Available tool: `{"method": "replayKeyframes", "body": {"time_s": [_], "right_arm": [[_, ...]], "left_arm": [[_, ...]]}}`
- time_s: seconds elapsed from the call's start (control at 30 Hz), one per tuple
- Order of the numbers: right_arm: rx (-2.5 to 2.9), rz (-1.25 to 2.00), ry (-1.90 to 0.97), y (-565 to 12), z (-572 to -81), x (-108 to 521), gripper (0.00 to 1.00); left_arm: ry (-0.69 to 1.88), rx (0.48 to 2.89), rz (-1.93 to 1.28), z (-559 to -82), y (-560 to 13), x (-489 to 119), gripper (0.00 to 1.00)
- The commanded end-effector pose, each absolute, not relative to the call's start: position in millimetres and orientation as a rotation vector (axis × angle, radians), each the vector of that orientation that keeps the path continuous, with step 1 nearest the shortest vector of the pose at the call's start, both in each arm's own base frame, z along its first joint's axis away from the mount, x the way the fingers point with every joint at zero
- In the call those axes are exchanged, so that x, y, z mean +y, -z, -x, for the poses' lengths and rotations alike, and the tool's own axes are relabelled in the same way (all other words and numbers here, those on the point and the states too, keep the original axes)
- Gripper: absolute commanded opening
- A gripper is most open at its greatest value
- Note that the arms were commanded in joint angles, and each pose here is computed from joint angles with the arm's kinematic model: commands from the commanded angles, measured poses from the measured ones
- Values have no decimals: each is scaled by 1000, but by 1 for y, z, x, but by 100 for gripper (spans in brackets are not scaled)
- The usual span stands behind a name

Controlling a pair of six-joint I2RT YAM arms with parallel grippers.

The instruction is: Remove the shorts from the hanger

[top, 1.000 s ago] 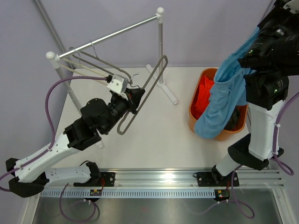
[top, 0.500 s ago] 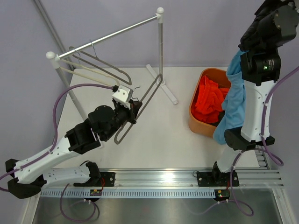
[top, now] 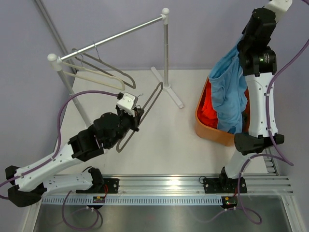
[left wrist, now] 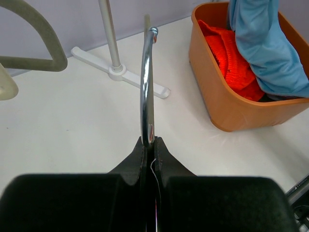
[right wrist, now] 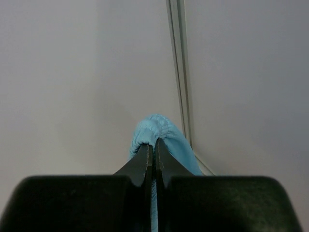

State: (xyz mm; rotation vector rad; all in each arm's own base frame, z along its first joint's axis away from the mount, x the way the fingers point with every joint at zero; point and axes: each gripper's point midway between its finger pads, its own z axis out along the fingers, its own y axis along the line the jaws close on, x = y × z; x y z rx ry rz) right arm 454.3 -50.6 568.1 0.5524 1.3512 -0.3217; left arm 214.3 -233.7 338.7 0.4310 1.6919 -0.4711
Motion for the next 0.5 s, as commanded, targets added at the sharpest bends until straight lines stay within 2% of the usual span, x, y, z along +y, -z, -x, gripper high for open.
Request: {"method": "replayKeyframes", "body": {"time_s": [0.0, 0.03, 0.07, 0.13, 0.17, 0.23, 0.37, 0.47], "right_arm": [[1396, -673, 271, -539, -426, -61, 0], [1359, -703, 219, -547, -401, -62, 0], [1439, -701, 231, -503, -412, -58, 0], [1437, -722, 181, -488, -390, -56, 0], [1507, -729, 181, -448, -396, -52, 0], [1562, -727, 172, -419, -396, -48, 0], [1766, -773, 243, -326, -401, -51, 0], [1861, -793, 113, -277, -406, -40, 0]], "left_arm": [[499, 1645, -390, -214, -352, -232, 0], [506, 1647, -392, -213, -351, -233, 0], [513, 1648, -387, -213, -351, -233, 0], [516, 1650, -391, -212, -349, -234, 0], [517, 1652, -390, -212, -348, -233, 0], [527, 1653, -392, -211, -349, -235, 0], [548, 1651, -383, -209, -353, -237, 0], [548, 1660, -377, -210, -353, -237, 0]]}}
